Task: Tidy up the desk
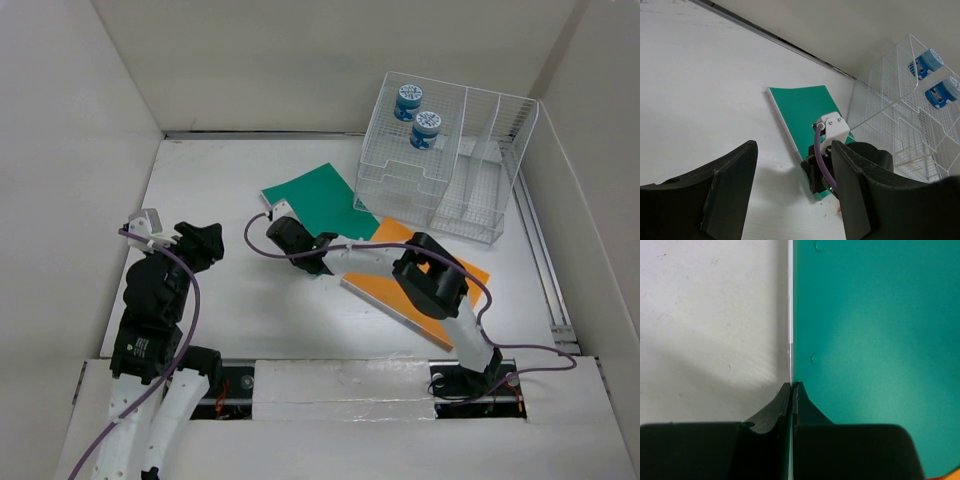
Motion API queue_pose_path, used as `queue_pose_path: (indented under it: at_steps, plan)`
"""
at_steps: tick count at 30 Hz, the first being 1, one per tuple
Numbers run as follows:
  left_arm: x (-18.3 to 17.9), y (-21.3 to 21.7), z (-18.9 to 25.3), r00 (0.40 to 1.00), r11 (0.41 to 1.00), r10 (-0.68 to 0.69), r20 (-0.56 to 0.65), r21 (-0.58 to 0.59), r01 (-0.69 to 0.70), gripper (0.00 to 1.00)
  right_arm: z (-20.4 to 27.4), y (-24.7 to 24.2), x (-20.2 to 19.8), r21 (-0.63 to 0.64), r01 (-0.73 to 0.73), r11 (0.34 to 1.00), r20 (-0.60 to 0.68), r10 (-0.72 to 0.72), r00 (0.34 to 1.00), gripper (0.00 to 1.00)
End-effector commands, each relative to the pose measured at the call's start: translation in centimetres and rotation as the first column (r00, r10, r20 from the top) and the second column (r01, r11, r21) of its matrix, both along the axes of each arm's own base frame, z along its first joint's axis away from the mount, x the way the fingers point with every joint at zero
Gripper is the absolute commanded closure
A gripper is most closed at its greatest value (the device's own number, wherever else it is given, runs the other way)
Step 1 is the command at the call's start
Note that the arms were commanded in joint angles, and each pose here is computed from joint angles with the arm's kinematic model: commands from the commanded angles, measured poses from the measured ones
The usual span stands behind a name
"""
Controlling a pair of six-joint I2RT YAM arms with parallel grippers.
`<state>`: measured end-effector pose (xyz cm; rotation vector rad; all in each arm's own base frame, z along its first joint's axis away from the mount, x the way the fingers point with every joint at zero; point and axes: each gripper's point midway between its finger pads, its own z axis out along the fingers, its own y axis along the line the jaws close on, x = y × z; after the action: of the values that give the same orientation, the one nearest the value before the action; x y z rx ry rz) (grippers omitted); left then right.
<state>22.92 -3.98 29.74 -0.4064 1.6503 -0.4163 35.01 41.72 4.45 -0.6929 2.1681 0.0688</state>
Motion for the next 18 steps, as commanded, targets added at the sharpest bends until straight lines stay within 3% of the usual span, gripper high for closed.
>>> queue_pose_path:
  at_steps: [1,7,12,13,14,17,18]
  plan:
    - [-0.5,0.3,3.0,0.997,1.0,0.012,0.08,-0.022,-0.011,0.44,0.3,1.4,-3.0,0.033,-0.033,0.999,-0.014,0.034,0.999,1.0]
    - [-0.7,0.5,3.1,0.996,1.0,0.021,0.083,-0.02,-0.02,0.44,4.1,4.0,-9.1,0.205,-0.143,0.968,-0.034,0.153,0.988,1.0]
    - [-0.8,0.3,3.3,0.996,1.0,0.014,0.09,-0.022,-0.012,0.44,4.1,3.4,-12.3,0.238,-0.146,0.96,-0.067,0.166,0.984,1.0]
    - [-0.8,0.3,3.3,0.996,1.0,0.011,0.09,-0.022,-0.009,0.44,3.9,3.1,-12.2,0.228,-0.137,0.964,-0.068,0.156,0.985,0.93]
    - [-0.8,0.2,3.4,0.996,1.0,0.008,0.092,-0.023,-0.006,0.44,2.9,2.5,-12.2,0.187,-0.127,0.974,-0.078,0.144,0.987,0.72]
    - [-0.9,0.3,3.5,0.995,1.0,0.012,0.097,-0.024,-0.01,0.44,2.2,2.1,-12.0,0.141,-0.129,0.982,-0.08,0.141,0.987,0.44]
    - [-1.0,0.4,3.5,0.995,1.0,0.014,0.098,-0.024,-0.012,0.44,2.0,2.3,-12.3,0.129,-0.14,0.982,-0.078,0.151,0.985,0.39]
